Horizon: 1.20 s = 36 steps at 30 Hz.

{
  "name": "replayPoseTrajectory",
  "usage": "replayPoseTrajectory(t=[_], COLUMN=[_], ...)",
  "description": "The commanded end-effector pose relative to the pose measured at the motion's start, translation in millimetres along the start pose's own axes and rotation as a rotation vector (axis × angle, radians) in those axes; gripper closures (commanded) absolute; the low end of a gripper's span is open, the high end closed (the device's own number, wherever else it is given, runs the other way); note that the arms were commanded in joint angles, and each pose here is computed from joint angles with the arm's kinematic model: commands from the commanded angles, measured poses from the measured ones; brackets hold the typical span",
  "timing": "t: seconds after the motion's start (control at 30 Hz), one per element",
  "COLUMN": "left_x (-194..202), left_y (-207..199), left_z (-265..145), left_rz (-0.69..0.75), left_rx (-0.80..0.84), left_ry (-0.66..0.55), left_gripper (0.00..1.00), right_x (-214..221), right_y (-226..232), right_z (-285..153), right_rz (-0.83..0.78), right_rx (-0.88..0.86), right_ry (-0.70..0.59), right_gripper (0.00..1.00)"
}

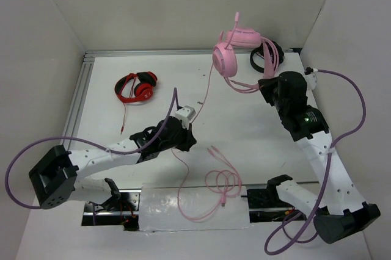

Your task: Wrap the headphones

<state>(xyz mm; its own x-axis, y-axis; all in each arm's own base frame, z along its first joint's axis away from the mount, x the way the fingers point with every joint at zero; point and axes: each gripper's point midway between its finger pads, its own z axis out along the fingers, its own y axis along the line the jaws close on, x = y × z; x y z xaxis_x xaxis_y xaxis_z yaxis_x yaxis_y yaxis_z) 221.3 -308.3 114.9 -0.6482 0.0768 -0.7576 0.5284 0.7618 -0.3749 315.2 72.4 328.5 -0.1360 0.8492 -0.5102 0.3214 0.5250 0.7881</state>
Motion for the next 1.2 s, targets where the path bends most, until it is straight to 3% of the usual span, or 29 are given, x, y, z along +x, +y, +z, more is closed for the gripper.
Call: replayPoseTrajectory(t=[0.0, 0.27, 0.47, 0.67, 0.73, 0.77, 0.8, 0.83, 0.9, 0.93, 1.0, 1.03, 1.17], left_x=[1, 8, 13, -2, -20, -23, -33, -45, -64, -72, -89, -95, -131], left_y=[0, -22, -46, -38, -32, -28, -29, -31, -37, -38, -37, -33, -18], left_z=[-26, -22, -11, -29, -41, -46, -52, -56, -61, -62, -63, -64, -73], left_rz=[-0.091, -0.1, -0.035, -0.001, 0.007, 0.034, 0.054, 0.07, 0.15, 0.185, 0.256, 0.283, 0.316], left_rx=[-0.067, -0.074, -0.117, -0.276, -0.324, -0.336, -0.327, -0.323, -0.283, -0.267, -0.244, -0.247, -0.23], left_ry=[0.052, 0.167, 0.238, 0.25, 0.197, 0.192, 0.164, 0.13, 0.074, 0.05, -0.004, -0.017, -0.108], left_gripper=[1.0, 1.0, 1.0, 1.0, 1.0, 1.0, 1.0, 0.99, 0.91, 0.91, 0.89, 0.88, 0.88], right_x=[-31, 0, 4, 18, 19, 19, 21, 23, 33, 38, 49, 54, 98], right_y=[6, -9, -19, -47, -55, -61, -51, -57, -42, -48, -32, -37, -25], right_z=[2, 20, 30, 53, 58, 57, 62, 63, 70, 71, 74, 73, 66], right_rz=[0.15, 0.226, 0.172, -0.173, -0.275, -0.42, -0.457, -0.619, -0.715, -0.886, -0.971, -1.129, -1.373], right_rx=[-0.008, 0.037, 0.194, 0.415, 0.452, 0.473, 0.434, 0.449, 0.385, 0.389, 0.3, 0.279, -0.054], right_ry=[-0.141, -0.085, -0.197, -0.28, -0.311, -0.307, -0.319, -0.293, -0.287, -0.257, -0.245, -0.197, 0.016], right_gripper=[1.0, 1.0, 1.0, 1.0, 1.0, 1.0, 1.0, 1.0, 1.0, 1.0, 1.0, 1.0, 1.0])
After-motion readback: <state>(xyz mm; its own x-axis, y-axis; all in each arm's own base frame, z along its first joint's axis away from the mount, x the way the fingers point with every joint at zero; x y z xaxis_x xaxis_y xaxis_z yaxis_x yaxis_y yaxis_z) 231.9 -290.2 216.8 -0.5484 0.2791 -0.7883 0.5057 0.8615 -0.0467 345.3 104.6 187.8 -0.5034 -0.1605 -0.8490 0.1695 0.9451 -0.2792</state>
